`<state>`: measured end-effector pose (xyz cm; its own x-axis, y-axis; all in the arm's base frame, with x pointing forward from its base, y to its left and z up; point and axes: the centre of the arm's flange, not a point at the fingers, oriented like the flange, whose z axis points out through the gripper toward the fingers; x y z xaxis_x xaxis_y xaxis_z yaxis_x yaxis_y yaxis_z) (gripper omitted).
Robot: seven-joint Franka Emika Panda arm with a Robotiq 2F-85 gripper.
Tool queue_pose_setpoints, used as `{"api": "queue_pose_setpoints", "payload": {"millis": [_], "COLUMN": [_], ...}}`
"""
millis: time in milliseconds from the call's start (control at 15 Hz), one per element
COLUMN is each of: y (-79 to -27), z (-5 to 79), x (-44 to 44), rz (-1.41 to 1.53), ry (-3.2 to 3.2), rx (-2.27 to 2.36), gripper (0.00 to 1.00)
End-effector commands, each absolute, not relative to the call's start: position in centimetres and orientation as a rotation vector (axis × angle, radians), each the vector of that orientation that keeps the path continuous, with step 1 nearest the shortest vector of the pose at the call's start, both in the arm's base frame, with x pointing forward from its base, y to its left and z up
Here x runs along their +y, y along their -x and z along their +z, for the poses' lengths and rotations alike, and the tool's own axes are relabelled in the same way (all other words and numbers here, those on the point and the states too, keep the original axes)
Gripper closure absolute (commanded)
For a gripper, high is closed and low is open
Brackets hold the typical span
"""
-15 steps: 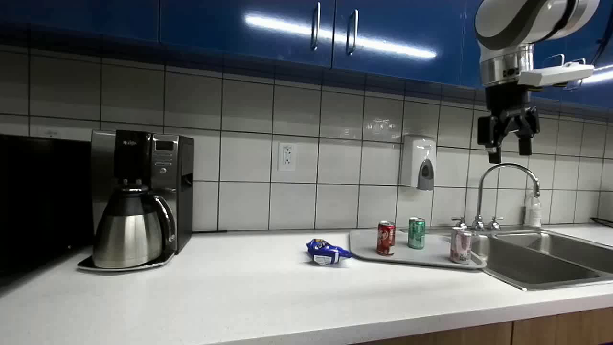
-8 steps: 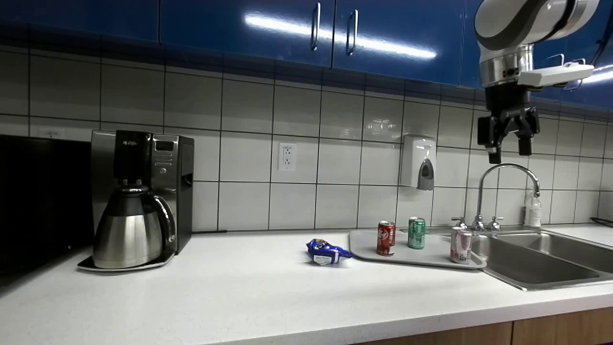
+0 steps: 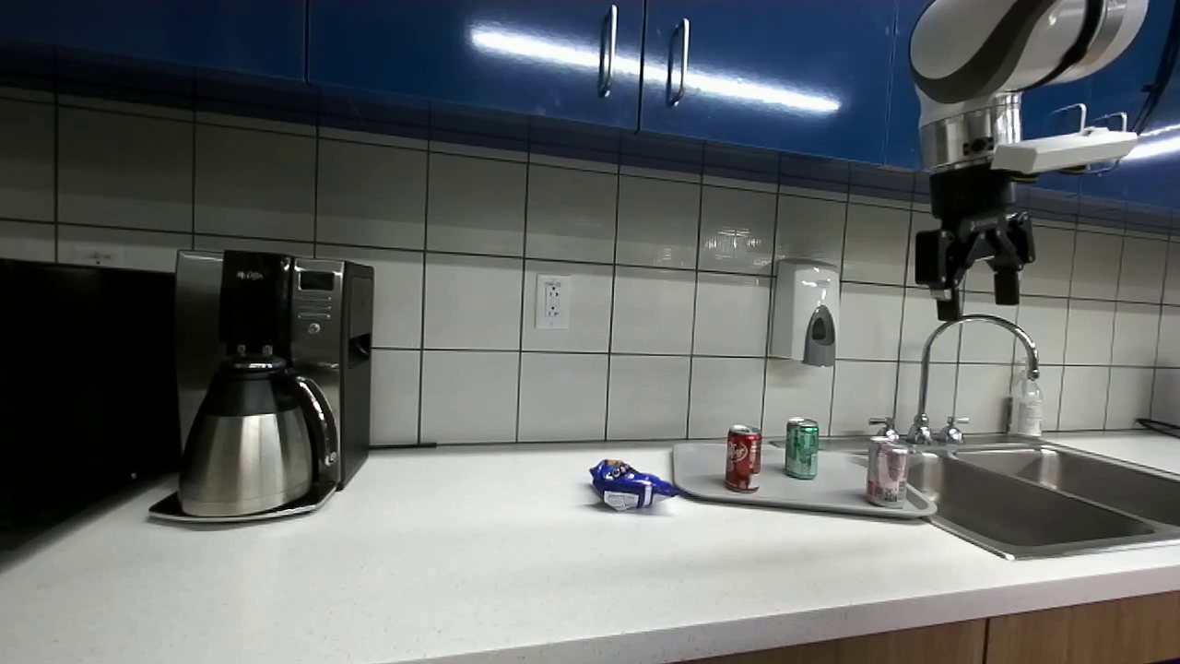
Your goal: Move the soda cans to the counter
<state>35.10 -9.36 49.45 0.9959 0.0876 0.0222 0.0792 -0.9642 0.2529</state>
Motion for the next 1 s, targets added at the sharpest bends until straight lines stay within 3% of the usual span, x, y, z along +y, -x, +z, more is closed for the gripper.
{"api": "queue_pose_setpoints", "payload": {"millis": [0,933], "y": [-35.7,-40.1], "z": [48.6,43.4], "x": [-9.0,-7.8], "rz": [0.094,0.254], "ry": [-2.904,-2.996], "rx": [0.083,-0.041], "gripper": [0.00,0.00]}}
